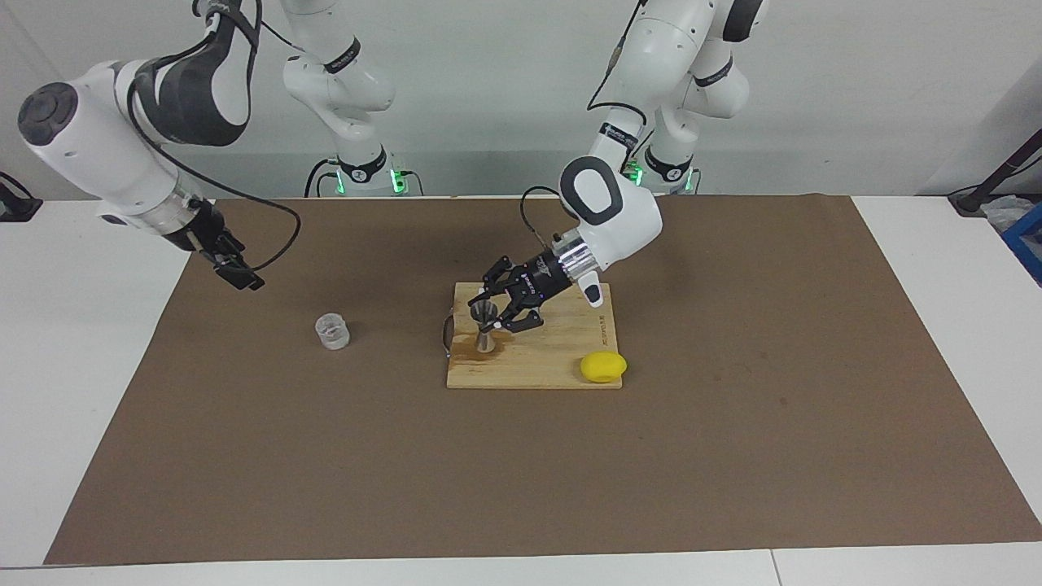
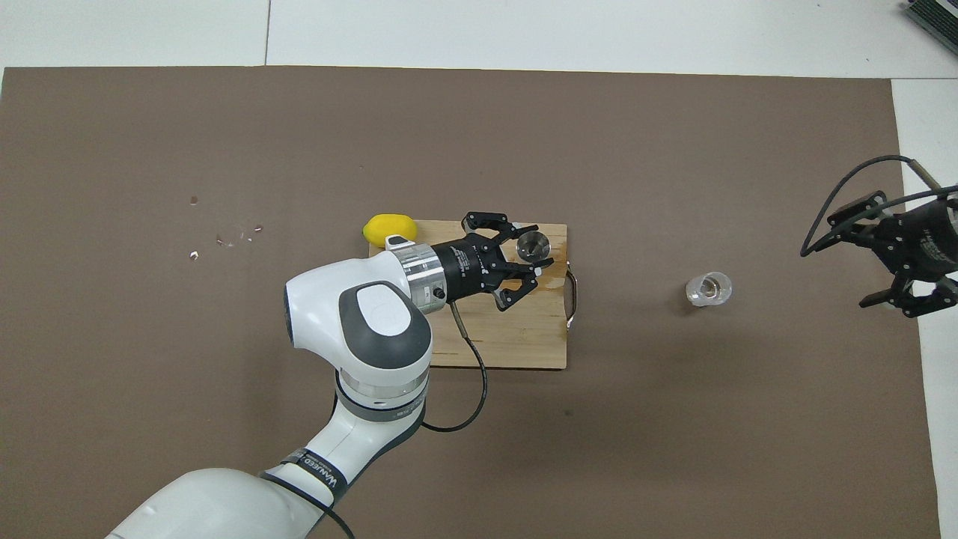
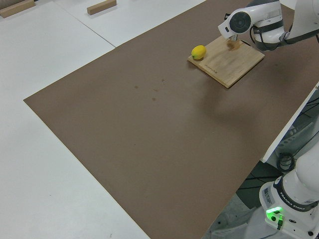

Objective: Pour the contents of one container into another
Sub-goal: 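Lower the metal cup onto the board while the right gripper reaches the glass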

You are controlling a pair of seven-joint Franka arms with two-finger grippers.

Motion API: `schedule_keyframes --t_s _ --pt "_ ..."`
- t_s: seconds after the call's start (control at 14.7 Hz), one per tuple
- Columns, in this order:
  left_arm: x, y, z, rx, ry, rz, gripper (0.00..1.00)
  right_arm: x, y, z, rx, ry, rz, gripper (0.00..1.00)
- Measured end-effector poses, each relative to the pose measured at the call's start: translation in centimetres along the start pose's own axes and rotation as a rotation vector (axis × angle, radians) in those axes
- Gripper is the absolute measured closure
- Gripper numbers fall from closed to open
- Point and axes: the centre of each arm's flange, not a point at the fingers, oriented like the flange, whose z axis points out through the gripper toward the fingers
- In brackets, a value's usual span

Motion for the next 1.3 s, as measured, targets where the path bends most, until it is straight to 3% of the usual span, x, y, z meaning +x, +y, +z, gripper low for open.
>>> schedule_keyframes --t_s 0.2,0.41,0.68,0.95,1.3 --pt "0.0 -0.2 1.1 -0.004 0.008 0.006 0.49 2.8 0.3 2.6 0.049 -0.106 0.123 0.07" --pt "0.6 -0.5 1.8 0.0 0.02 0.004 0.49 4.4 -0.1 5.6 0.101 -0.162 0.198 0.07" --pt "0.9 -0.3 1.8 -0.005 0.025 0.001 0.49 5.6 -0.4 10.4 0.164 -0.2 0.271 0.07" --pt "1.0 -0.1 1.7 -0.017 0.032 0.0 0.49 6.0 0.1 13.8 0.176 -0.22 0.317 0.07" --pt "1.3 -0.2 1.8 -0.027 0.042 0.001 0.49 6.7 0.0 18.2 0.179 -0.3 0.38 0.07"
